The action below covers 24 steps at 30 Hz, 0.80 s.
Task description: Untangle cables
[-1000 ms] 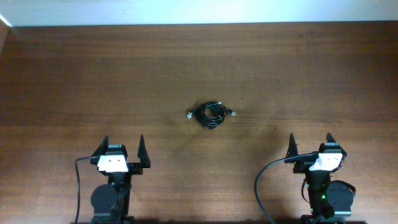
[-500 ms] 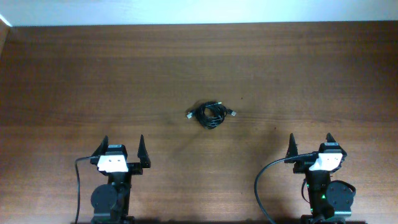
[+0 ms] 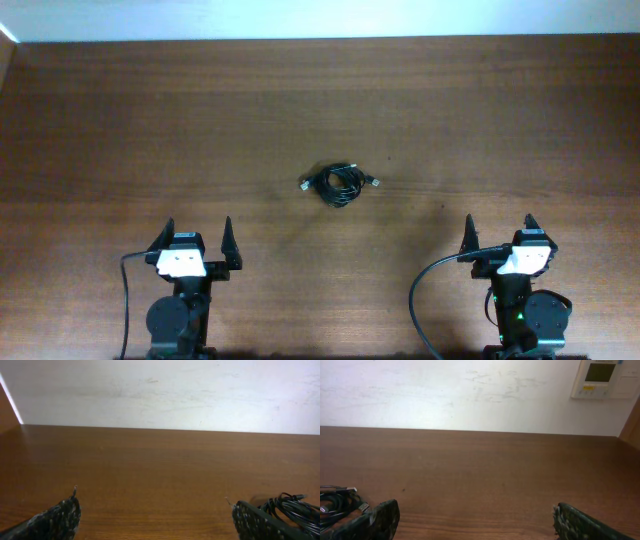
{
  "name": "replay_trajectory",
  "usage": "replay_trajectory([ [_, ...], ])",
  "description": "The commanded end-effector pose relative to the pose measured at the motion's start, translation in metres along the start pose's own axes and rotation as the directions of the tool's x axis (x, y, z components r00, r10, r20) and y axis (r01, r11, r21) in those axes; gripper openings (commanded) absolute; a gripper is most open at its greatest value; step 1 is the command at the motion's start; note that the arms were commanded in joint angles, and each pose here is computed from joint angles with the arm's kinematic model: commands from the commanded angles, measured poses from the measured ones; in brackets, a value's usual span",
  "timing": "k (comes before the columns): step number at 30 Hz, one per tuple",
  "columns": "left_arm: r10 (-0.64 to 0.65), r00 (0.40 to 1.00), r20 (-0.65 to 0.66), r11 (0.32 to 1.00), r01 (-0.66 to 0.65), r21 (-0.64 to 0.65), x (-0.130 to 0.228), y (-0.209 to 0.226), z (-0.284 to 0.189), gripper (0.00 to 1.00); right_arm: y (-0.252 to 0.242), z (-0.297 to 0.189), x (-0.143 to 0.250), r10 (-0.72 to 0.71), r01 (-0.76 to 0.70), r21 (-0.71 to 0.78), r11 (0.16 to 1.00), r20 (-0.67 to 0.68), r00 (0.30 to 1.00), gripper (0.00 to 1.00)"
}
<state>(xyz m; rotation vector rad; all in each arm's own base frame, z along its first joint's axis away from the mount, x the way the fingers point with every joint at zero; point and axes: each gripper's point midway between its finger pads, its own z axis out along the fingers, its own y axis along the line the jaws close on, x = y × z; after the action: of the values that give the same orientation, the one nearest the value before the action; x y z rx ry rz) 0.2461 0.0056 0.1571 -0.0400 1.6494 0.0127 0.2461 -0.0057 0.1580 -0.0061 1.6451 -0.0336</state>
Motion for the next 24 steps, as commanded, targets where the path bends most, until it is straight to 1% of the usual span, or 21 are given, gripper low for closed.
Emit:
replay_trajectory([
  [1, 0.016, 1.000, -0.002, 1.000, -0.015, 0.009, 0.001, -0.001, 0.000, 0.99, -0.002, 0.000, 0.002, 0.009, -0.009, 0.008, 1.000, -0.004, 1.000, 0.98],
  [16, 0.016, 1.000, -0.003, 1.000, -0.016, 0.008, 0.001, -0.001, 0.000, 0.99, -0.002, 0.000, 0.002, 0.009, -0.009, 0.008, 1.000, -0.004, 1.000, 0.98],
  [17, 0.071, 0.997, -0.002, 0.997, -0.071, -0.009, 0.001, 0.002, 0.000, 0.99, -0.002, 0.000, 0.002, 0.009, -0.009, 0.008, 1.000, -0.004, 1.000, 0.98],
  [18, 0.095, 0.995, -0.002, 0.995, -0.095, -0.011, 0.001, 0.002, 0.000, 0.99, -0.002, 0.000, 0.002, 0.009, -0.009, 0.008, 1.000, -0.004, 1.000, 0.98],
  [19, 0.082, 0.996, 0.039, 0.996, -0.083, 0.015, -0.009, -0.003, 0.000, 0.99, -0.002, 0.000, 0.002, 0.009, -0.009, 0.008, 1.000, -0.004, 1.000, 0.98],
  [20, 0.083, 0.996, 0.041, 0.995, -0.085, 0.044, -0.009, -0.008, 0.000, 0.98, -0.002, 0.000, 0.002, 0.009, -0.009, 0.008, 1.000, -0.004, 1.000, 0.98],
  [21, 0.100, 0.993, 0.065, 0.995, -0.101, 0.009, -0.015, -0.003, -0.001, 0.99, -0.002, 0.000, 0.002, 0.009, -0.009, 0.008, 1.000, -0.004, 1.000, 0.98],
  [22, 0.099, 0.988, 0.122, 0.995, -0.096, -0.027, -0.030, 0.003, -0.002, 0.99, -0.002, 0.000, 0.002, 0.009, -0.009, 0.008, 1.000, -0.004, 1.000, 0.99],
  [24, 0.095, 0.962, 0.255, 0.995, -0.088, -0.036, -0.063, 0.002, -0.008, 0.99, -0.002, 0.000, 0.002, 0.009, -0.009, 0.008, 1.000, -0.004, 1.000, 0.98],
])
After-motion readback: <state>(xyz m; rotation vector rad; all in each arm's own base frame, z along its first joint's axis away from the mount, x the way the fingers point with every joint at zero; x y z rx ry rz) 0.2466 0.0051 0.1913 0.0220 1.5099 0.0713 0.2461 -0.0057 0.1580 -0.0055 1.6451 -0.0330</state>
